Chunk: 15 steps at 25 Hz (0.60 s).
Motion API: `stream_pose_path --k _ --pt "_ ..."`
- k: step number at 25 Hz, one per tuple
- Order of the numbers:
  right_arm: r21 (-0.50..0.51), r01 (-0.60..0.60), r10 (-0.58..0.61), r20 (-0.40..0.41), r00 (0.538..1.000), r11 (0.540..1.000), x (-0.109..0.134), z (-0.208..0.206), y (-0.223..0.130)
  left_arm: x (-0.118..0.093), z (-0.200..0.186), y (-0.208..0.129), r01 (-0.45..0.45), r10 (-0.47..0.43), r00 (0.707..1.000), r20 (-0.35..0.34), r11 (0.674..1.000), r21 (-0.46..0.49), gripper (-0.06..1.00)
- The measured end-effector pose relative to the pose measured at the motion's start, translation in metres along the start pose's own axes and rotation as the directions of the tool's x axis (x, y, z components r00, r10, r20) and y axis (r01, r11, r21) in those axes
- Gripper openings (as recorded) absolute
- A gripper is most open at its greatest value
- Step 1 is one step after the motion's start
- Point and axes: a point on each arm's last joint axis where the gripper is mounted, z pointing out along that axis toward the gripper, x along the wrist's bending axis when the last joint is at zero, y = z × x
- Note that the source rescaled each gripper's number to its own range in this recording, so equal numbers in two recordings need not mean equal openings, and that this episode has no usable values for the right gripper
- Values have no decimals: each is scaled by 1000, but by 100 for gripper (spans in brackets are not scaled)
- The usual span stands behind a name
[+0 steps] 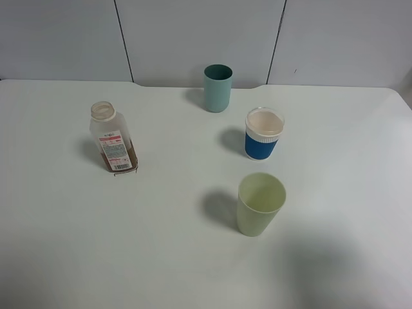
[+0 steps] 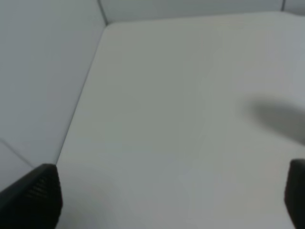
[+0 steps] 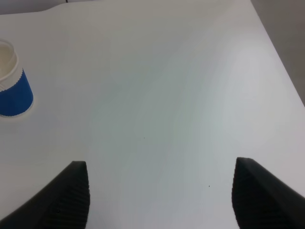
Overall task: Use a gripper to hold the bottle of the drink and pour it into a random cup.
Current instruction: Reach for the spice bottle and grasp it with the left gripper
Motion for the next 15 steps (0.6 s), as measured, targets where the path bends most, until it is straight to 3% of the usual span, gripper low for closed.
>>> stream_pose_path --k 9,15 --pt "0 0 0 0 1000 1000 0 0 0 -7 26 14 -79 73 993 88 995 57 90" --pt "0 0 0 0 1000 1000 0 0 0 -17 47 20 -189 170 972 164 976 109 90"
